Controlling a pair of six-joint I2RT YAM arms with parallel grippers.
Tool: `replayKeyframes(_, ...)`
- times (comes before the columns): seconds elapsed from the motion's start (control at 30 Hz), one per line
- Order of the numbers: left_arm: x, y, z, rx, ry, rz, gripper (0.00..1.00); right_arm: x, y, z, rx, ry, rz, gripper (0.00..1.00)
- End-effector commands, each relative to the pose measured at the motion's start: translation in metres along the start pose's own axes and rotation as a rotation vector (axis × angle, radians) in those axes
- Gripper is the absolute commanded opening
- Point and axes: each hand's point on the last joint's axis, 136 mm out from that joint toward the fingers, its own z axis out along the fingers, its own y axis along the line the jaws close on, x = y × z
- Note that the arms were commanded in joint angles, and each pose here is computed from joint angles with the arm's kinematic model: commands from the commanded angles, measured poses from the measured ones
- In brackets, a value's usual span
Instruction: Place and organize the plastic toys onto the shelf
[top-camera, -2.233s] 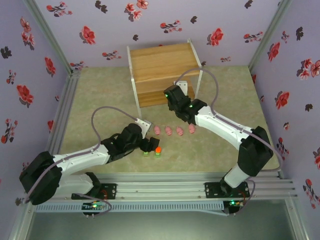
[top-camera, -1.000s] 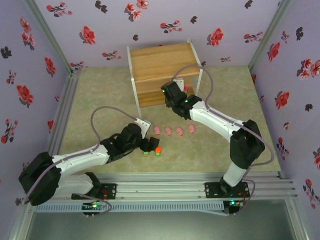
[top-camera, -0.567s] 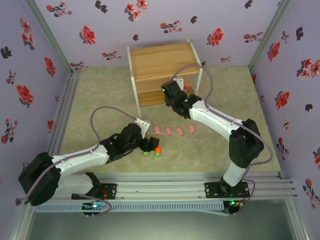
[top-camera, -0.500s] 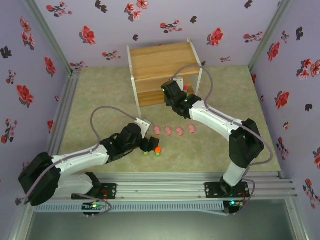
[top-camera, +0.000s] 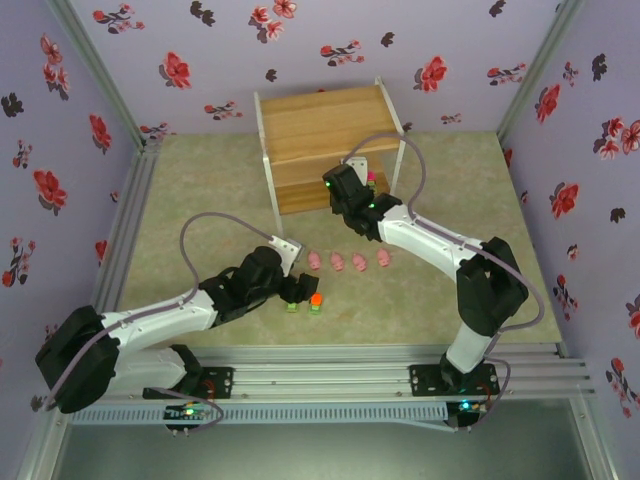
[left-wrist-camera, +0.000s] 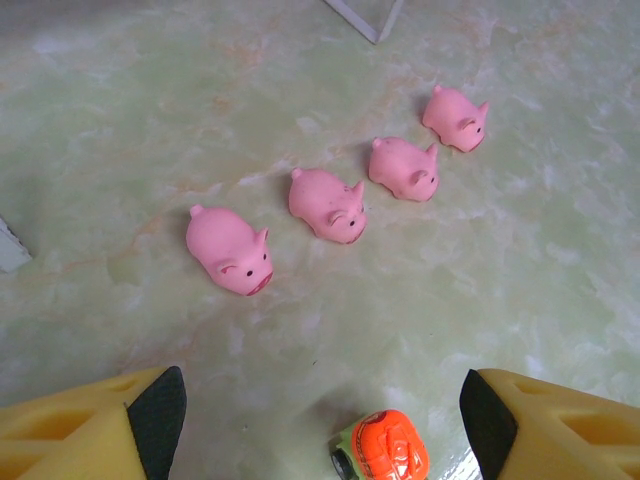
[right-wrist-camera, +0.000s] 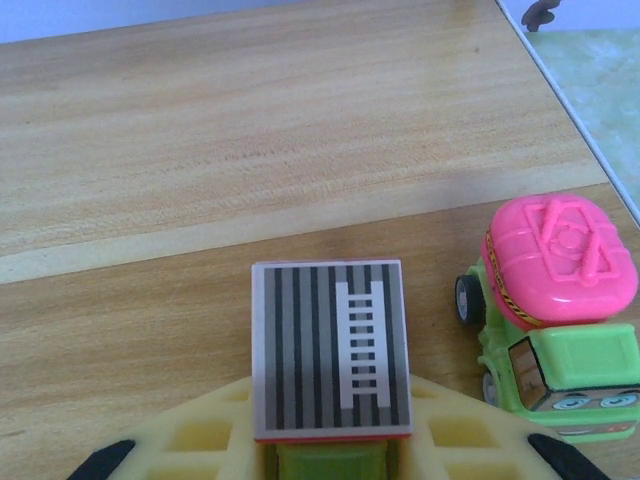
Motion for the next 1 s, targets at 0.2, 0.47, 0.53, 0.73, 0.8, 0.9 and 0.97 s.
replayKeyframes(0.2,-0.003,-0.002,-0.003,0.011,-0.015,0.026,0.77,0.011,-0.011,0.007,0.037,0.023,-0.029,0.35)
replayKeyframes(0.47,-0.002,-0.001,-0.002,0.01,-0.012,0.026,0.77,0.005,-0.009,0.004,0.028,0.019,-0.037,0.41)
replayKeyframes(0.53,-0.002,-0.001,-0.002,0.01,-0.012,0.026,0.77,0.004,-0.009,0.003,0.027,0.016,-0.036,0.41)
replayKeyframes(0.73,-0.002,-0.001,-0.002,0.01,-0.012,0.026,0.77,0.002,-0.01,-0.001,0.018,0.01,-0.033,0.41)
replayKeyframes(0.8,-0.002,-0.001,-0.001,0.009,-0.01,0.026,0.77,0.001,-0.01,-0.002,0.015,0.007,-0.035,0.41)
replayKeyframes(0.9,-0.002,-0.001,0.0,0.007,-0.004,0.026,0.77,0.0,-0.01,-0.005,0.012,0.004,-0.033,0.41)
replayKeyframes(0.97,-0.001,-0.001,0.001,0.005,0.0,0.027,0.77,0.0,-0.01,-0.007,0.009,0.002,-0.032,0.42)
